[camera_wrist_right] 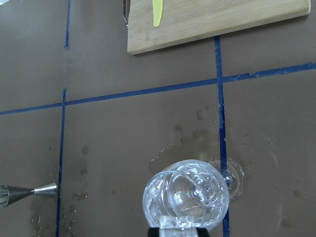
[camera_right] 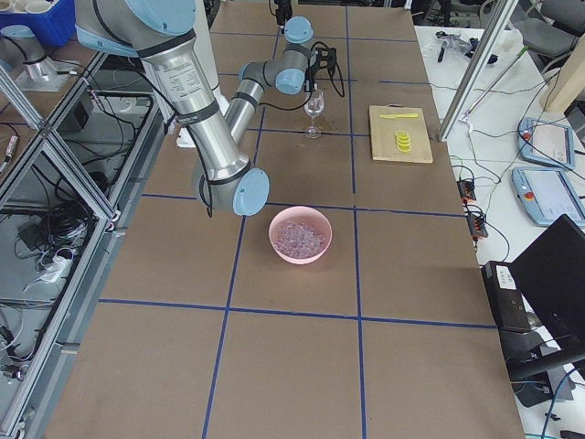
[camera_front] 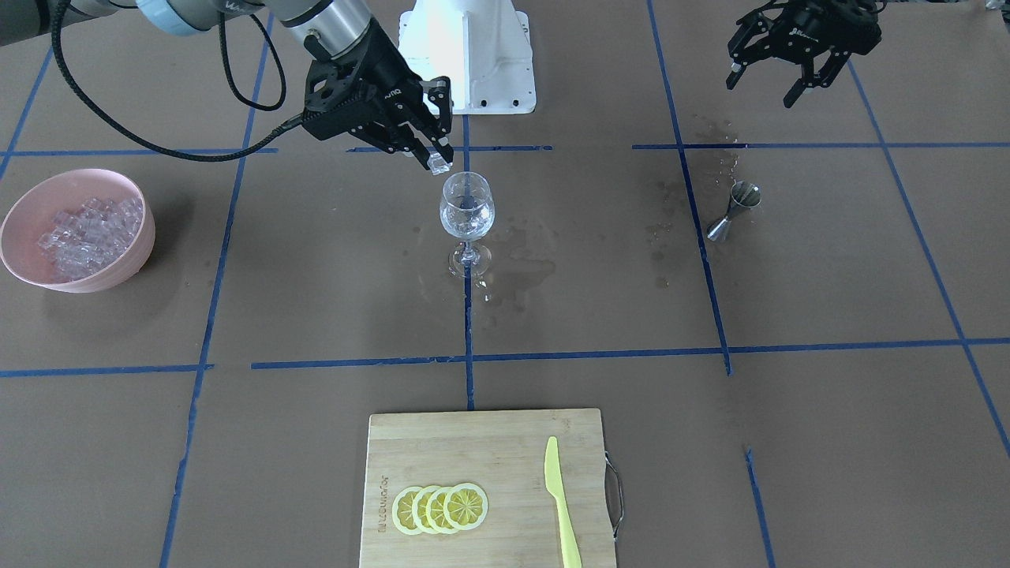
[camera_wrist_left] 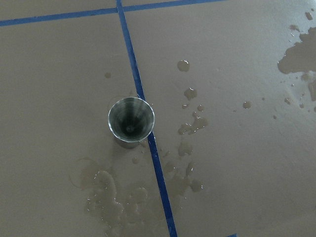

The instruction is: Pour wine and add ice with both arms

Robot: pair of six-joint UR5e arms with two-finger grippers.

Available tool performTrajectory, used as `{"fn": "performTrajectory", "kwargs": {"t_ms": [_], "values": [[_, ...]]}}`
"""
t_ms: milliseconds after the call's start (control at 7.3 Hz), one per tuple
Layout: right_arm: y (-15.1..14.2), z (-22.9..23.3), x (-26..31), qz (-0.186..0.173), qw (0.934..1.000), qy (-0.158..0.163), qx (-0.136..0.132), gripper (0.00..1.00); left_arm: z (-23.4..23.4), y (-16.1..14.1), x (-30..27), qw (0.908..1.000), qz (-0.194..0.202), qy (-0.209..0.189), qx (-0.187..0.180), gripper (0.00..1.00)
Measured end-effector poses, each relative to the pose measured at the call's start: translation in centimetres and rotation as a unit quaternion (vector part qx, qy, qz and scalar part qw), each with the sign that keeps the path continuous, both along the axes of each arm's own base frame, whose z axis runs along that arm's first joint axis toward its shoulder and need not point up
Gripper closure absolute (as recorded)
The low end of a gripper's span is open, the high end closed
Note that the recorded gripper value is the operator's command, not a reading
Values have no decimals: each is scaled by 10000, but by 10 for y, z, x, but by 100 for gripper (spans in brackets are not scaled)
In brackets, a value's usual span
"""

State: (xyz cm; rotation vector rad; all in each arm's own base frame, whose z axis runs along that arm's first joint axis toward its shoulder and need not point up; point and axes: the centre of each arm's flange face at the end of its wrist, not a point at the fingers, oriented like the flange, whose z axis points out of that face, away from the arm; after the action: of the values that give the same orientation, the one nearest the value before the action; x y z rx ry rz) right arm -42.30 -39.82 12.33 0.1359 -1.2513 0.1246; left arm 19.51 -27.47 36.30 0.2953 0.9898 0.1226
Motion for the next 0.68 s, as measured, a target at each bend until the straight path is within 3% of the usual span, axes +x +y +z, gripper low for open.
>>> {"fn": "performTrajectory", "kwargs": {"t_ms": [411,548,685], "values": [[-1,0,-19,-27,10000,69,-36,100,-19,-9,-15,10000,-1,35,4,0],[0,-1,-21,-28,10000,76,-33,68,-21,-12,-17,10000,-50,6,-7,0],[0,-1,-23,-27,10000,80,-31,27,-23,-16,-19,10000,-76,-52,-8,0]]}}
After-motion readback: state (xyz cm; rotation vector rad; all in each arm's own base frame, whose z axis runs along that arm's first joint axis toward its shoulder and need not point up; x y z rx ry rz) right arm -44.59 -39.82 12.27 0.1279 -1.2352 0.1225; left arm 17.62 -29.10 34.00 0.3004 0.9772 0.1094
